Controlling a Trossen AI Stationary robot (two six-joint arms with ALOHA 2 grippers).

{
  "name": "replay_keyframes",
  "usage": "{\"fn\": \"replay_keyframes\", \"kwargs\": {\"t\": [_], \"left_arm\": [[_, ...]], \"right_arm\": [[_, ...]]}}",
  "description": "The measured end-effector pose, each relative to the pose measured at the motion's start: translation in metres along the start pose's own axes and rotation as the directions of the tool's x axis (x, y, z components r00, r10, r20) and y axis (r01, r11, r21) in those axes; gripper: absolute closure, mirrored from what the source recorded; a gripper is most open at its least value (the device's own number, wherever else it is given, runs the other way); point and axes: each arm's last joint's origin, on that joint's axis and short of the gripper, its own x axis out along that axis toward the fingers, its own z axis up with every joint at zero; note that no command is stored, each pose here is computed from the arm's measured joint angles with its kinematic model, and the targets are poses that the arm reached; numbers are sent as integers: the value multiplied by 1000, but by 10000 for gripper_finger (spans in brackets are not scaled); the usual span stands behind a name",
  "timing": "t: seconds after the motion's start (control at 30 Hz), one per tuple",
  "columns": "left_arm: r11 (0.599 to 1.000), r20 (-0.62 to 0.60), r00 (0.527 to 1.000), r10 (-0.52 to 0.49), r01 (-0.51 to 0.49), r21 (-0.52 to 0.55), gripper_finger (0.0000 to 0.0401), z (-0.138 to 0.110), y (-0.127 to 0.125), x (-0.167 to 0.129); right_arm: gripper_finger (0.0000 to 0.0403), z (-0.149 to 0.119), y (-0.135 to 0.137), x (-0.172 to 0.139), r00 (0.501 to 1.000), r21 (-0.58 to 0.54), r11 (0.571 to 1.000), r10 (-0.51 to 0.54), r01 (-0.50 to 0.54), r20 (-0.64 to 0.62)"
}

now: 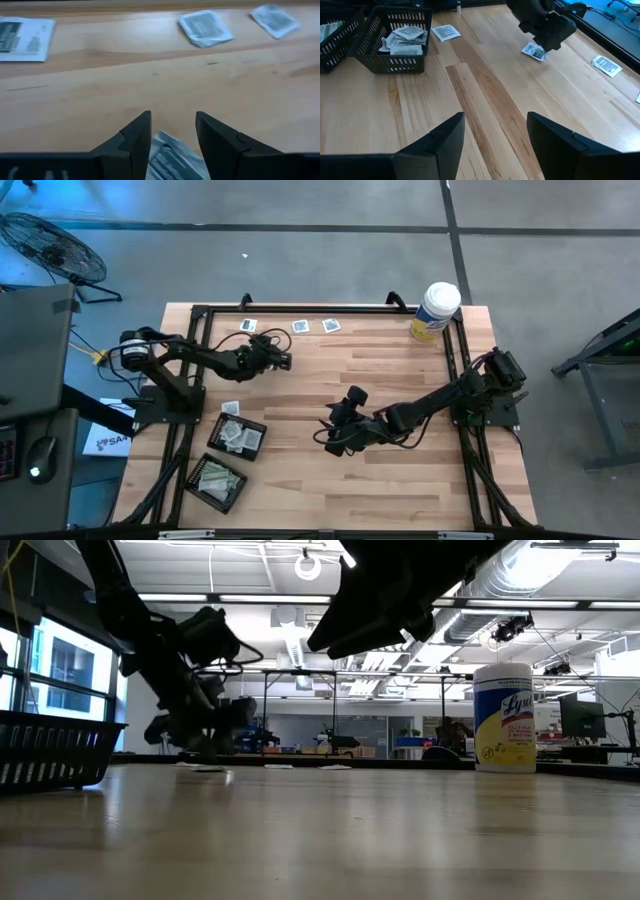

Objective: Pick & Place First Aid Supplies
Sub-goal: Put the towelette pack into the top black bin

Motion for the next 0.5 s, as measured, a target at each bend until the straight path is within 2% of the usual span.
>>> {"fn": "replay_keyframes", "kwargs": {"t": [0.5], "left_arm": [[999, -8, 1000, 30, -30, 19, 256, -24, -3, 18]], "right_arm": [[194, 0, 0, 0, 1000, 3, 1000, -1, 1, 5]]}}
